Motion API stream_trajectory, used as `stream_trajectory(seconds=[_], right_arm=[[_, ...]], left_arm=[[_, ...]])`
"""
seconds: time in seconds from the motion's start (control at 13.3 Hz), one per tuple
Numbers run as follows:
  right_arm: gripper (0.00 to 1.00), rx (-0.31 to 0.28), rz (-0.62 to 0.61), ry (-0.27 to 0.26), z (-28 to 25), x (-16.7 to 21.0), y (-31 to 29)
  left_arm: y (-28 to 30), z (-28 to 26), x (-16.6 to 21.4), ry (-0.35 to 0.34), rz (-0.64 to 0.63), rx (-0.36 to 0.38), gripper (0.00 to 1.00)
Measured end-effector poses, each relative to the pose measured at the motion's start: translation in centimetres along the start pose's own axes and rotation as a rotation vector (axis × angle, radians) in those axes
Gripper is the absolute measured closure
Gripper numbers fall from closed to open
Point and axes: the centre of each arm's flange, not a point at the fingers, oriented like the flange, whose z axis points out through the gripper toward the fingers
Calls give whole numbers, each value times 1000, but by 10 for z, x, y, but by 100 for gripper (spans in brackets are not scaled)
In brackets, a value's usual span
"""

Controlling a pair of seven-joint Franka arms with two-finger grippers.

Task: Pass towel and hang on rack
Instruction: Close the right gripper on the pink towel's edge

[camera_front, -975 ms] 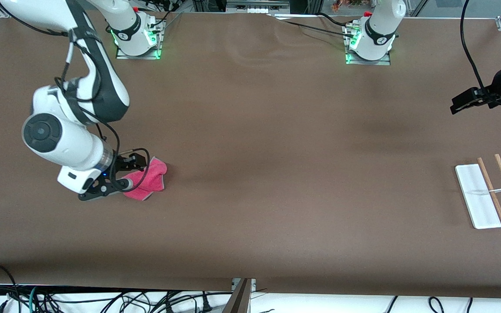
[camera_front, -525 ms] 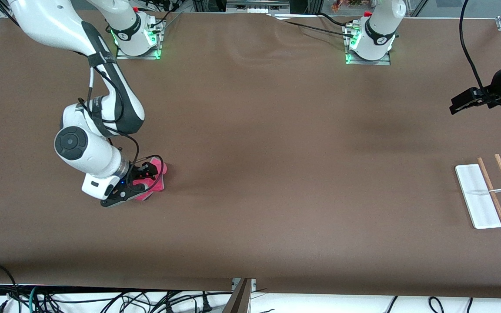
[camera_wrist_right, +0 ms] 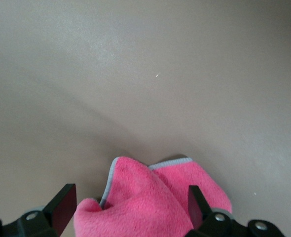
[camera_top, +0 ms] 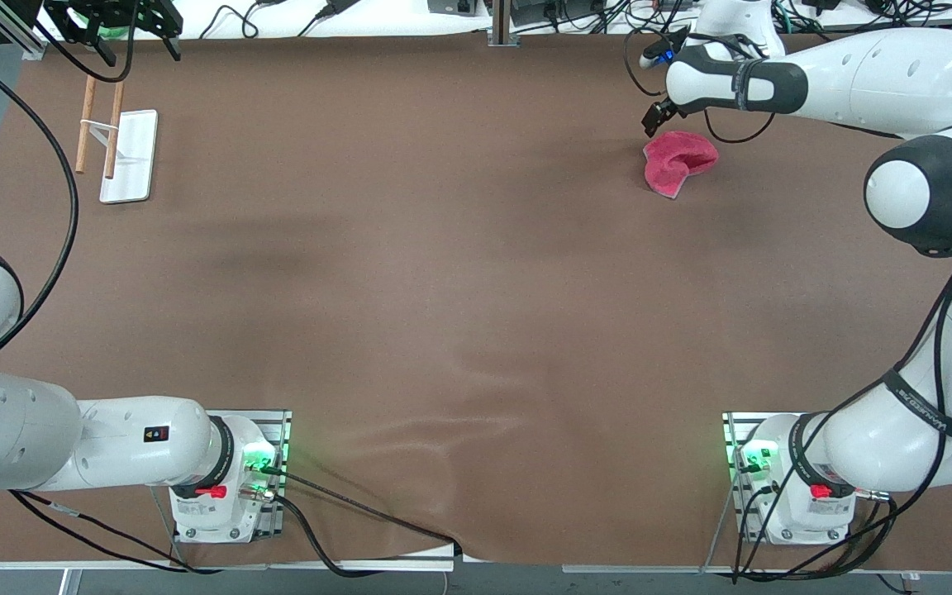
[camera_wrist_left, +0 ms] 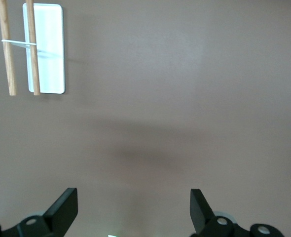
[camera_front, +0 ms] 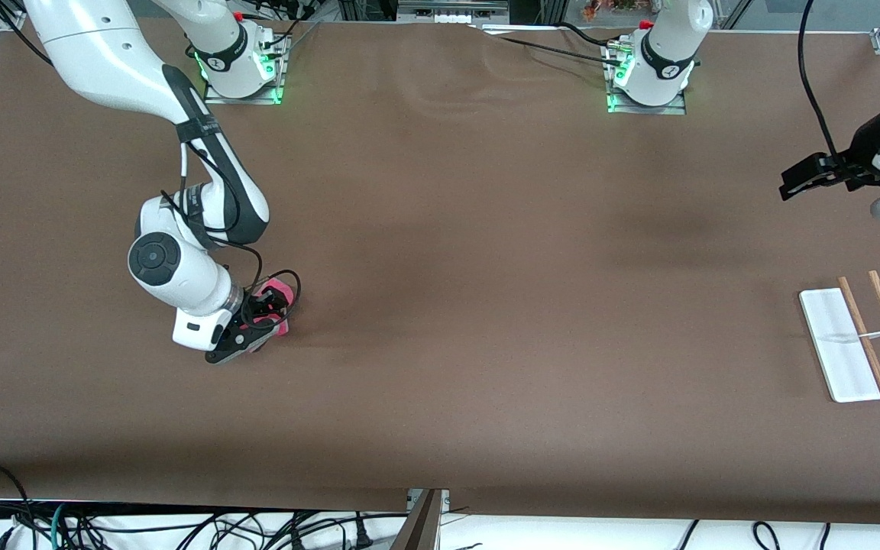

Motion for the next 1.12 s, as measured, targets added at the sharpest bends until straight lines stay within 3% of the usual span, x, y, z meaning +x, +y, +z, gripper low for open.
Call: stream_trajectory(seconds=[0.22,0.82,1.05,1.12], right_arm=[[0,-1,-10,12,16,-1,0],[0,16,-72,-17,52,-8,-3],[10,19,-78,-22,57,-8,-5],[26,19,-79,-23,58,-9,-5]], left_arm=[[5,7,-4,-15,10,4,0],[-1,11,-8,11,21,2,0],[-1,12,-7,9,23,2,0],[-2,12,-7,8,22,2,0]])
